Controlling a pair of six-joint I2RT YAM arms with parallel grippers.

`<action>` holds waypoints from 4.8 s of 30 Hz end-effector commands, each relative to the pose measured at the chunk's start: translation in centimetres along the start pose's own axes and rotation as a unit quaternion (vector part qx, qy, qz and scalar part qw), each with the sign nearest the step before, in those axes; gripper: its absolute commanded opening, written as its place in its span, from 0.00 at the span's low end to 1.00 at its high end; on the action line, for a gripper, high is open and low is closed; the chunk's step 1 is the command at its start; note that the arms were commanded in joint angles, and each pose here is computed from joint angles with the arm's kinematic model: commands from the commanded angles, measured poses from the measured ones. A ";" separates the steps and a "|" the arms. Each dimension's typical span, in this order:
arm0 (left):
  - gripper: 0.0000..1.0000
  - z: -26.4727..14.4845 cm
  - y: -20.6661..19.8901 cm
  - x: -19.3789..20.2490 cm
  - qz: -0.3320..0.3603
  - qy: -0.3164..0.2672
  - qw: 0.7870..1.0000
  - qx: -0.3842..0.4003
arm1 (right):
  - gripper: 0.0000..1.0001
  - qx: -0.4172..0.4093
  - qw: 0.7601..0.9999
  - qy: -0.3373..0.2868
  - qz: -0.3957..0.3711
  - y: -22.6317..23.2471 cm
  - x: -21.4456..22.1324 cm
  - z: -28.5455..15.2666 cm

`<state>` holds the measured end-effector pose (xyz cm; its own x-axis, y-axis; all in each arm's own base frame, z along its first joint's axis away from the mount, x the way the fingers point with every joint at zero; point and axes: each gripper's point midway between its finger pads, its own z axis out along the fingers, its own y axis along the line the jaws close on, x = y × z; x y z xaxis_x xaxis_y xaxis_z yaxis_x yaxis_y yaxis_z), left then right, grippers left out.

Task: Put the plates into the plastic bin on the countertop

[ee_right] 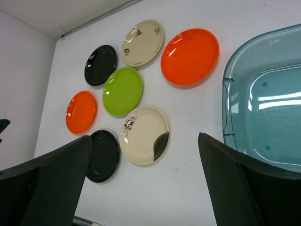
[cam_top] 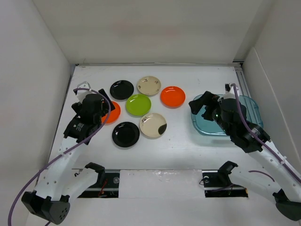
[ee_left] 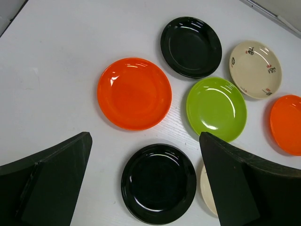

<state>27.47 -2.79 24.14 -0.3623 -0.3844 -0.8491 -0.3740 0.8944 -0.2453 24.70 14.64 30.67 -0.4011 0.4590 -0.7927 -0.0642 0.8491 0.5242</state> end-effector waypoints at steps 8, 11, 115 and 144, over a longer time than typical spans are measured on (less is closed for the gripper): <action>1.00 -0.7 0.1 -1.4 -0.017 -0.023 1.000 0.002 | 1.00 -0.104 0.994 0.043 0.001 4.1 2.1 1.2; 1.00 -0.7 0.1 -1.4 -0.017 -0.023 1.000 0.002 | 1.00 -0.127 0.988 0.091 0.002 5.0 5.5 2.9; 1.00 -1.2 -1.2 -0.8 -0.016 -0.010 0.999 0.050 | 0.72 0.246 0.941 -0.064 0.225 -22.8 5.1 7.3; 1.00 0.6 -1.5 1.1 -0.002 0.032 0.999 0.026 | 0.85 -0.188 0.931 0.311 -0.044 11.8 27.0 16.7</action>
<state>28.12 -4.53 22.26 -0.4488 -0.3817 -0.8080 -0.3330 0.9105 -0.2452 29.67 37.25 7.91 -0.8290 0.0808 -0.5534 -0.2901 0.7838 0.5491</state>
